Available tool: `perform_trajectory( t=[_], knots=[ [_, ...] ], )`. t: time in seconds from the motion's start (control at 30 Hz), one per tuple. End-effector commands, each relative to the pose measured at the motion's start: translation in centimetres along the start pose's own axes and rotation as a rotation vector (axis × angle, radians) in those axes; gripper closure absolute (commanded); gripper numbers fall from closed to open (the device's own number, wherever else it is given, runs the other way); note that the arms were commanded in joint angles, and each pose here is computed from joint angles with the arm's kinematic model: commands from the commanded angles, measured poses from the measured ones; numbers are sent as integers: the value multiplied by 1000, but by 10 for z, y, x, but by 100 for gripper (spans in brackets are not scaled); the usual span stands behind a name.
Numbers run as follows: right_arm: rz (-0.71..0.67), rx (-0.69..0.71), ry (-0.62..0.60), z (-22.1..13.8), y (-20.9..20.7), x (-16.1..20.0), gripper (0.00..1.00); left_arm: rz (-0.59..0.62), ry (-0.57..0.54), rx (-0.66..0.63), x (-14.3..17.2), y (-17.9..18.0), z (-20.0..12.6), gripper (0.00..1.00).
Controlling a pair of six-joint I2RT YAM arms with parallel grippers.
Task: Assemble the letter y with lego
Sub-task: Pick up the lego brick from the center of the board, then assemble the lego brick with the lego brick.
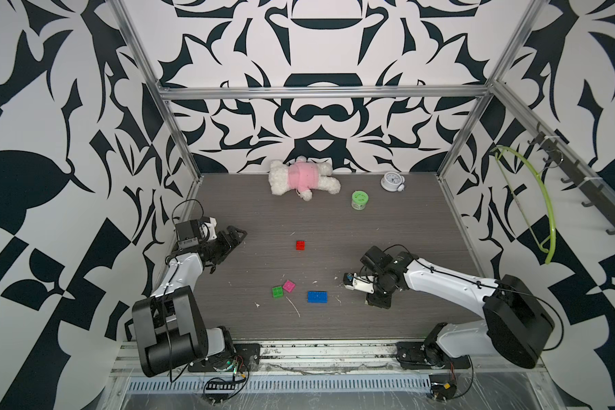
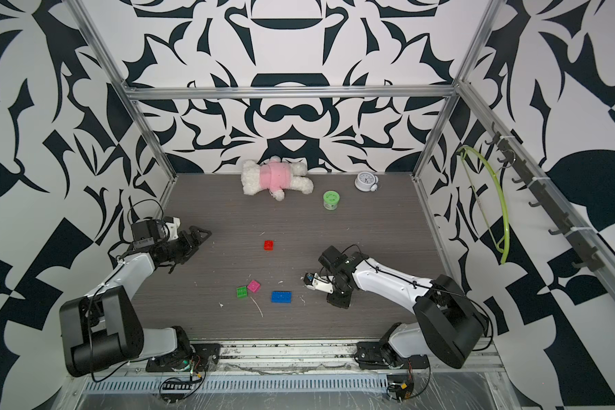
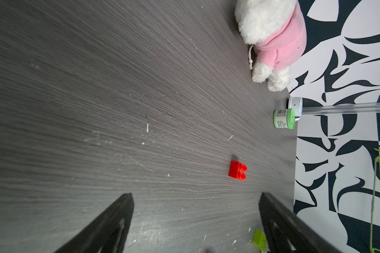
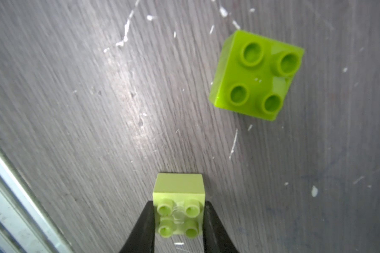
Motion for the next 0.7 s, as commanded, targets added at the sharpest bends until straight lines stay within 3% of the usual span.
perform_trajectory(
  t=[0.0,0.2,0.67],
  knots=[
    [39,65,-67,-30,-16,-22,75,-1,7,0,4,3,2,6],
    [133,113,-147,-53,-35,-53,76,-1,9,4,5,3,3,6],
    [217,54,-78,-39,-39,-66,83,1,8,4,5,3,2,6]
  ],
)
Point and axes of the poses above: each gripper's point midway between its finger pads, its own z axis out along the fingers, its own y axis along the line the jaws close on, x = y × z, the point moved 1 cm from there along -z, back along the fingers, and after that the axes turned 4 degrees about -z, right-handed, at the moved point
